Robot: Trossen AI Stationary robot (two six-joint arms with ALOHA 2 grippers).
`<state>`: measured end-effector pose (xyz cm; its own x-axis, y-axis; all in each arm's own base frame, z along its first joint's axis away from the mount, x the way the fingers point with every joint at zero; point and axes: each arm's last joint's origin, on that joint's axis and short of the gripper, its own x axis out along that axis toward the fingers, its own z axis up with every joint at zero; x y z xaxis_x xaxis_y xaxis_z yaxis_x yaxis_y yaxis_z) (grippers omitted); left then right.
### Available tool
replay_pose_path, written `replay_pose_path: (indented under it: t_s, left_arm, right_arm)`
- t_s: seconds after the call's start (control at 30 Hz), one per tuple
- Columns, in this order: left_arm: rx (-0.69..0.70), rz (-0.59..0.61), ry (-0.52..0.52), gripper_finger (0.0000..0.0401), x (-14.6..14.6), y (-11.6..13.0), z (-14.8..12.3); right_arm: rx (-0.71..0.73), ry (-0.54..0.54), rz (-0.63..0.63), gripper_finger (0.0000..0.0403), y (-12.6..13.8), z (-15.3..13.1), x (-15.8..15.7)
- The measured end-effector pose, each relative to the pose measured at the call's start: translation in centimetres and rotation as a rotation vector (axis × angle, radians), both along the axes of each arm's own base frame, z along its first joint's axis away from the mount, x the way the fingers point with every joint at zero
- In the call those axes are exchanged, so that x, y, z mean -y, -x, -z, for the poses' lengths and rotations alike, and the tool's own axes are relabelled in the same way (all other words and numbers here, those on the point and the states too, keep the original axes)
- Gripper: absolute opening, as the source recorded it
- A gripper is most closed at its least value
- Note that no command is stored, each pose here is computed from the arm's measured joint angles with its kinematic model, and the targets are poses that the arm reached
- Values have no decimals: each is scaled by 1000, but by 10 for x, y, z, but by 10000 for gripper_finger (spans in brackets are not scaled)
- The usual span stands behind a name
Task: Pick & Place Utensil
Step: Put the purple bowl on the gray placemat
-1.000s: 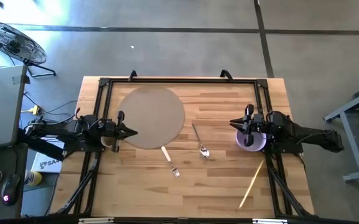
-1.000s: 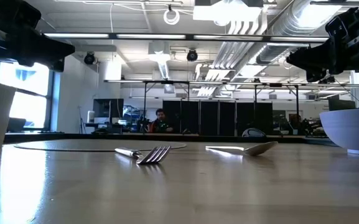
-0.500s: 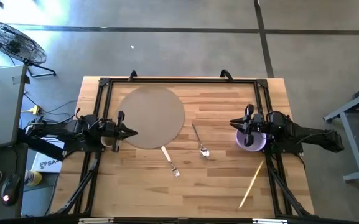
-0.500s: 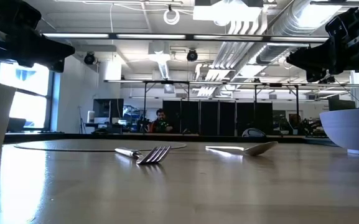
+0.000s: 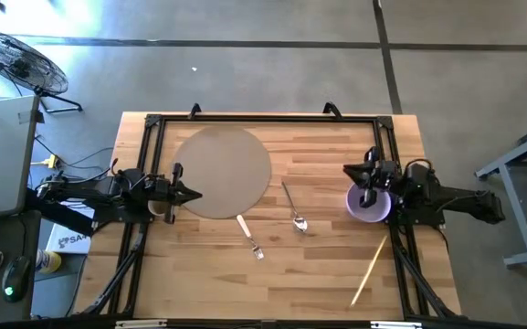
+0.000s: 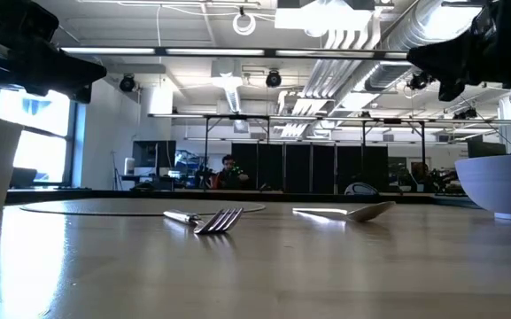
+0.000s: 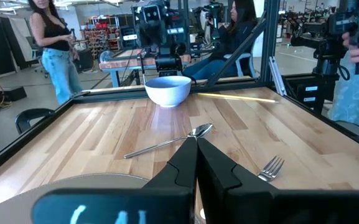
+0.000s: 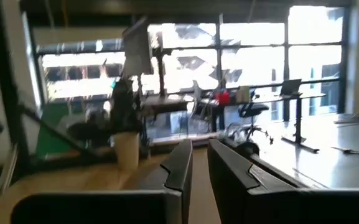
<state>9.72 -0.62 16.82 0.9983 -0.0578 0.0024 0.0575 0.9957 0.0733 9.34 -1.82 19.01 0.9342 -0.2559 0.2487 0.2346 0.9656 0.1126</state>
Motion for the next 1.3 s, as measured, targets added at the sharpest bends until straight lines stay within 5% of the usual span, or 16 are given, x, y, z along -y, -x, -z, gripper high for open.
replay_pose_path:
  t_s: [0.17, 0.67, 1.3]
  left_arm:
    - [0, 0, 0, 0, 0, 0, 0]
    - [0, 0, 0, 0, 0, 0, 0]
    - [-1, 0, 0, 0, 0, 0, 0]
  right_arm:
    - [68, -127, 20, 26, -1, -4, 2]
    - [-213, -384, 73, 1, -28, 24, -6]
    - [-911, -537, 280, 0, -96, -70, -32]
